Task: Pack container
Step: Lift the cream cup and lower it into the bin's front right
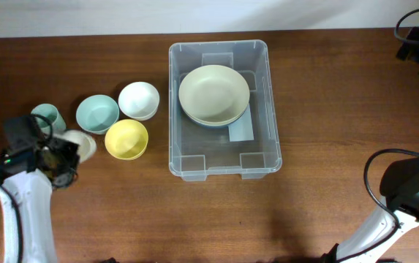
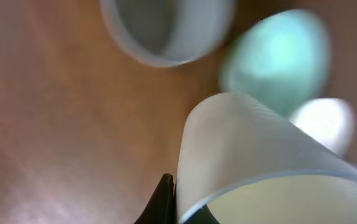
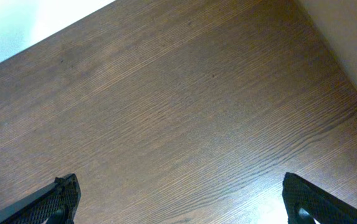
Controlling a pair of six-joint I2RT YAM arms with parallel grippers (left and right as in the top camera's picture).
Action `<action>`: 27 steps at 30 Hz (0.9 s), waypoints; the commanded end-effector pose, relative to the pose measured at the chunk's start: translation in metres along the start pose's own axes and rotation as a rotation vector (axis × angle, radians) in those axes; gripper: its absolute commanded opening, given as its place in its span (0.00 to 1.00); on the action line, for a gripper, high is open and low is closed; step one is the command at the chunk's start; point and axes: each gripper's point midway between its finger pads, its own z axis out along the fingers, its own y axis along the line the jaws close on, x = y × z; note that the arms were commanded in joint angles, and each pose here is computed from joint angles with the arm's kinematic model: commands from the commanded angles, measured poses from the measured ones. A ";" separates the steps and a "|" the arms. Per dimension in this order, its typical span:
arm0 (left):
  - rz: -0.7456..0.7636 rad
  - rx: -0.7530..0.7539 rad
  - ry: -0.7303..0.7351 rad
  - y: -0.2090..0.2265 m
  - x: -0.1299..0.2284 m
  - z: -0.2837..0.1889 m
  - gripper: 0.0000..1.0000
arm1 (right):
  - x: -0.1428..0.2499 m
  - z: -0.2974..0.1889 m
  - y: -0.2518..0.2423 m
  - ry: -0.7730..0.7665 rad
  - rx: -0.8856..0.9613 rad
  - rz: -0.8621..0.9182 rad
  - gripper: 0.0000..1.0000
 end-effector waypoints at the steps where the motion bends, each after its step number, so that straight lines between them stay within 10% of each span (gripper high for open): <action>1: 0.092 0.236 -0.115 -0.061 -0.009 -0.072 0.01 | -0.007 -0.010 -0.002 -0.031 0.006 0.013 0.99; 12: 0.690 0.688 -0.184 -0.243 0.085 -0.137 0.01 | -0.007 -0.010 -0.002 -0.031 0.006 0.013 0.99; 27: 1.656 0.403 0.062 -0.268 0.282 -0.013 0.00 | -0.007 -0.010 -0.002 -0.031 0.006 0.013 0.99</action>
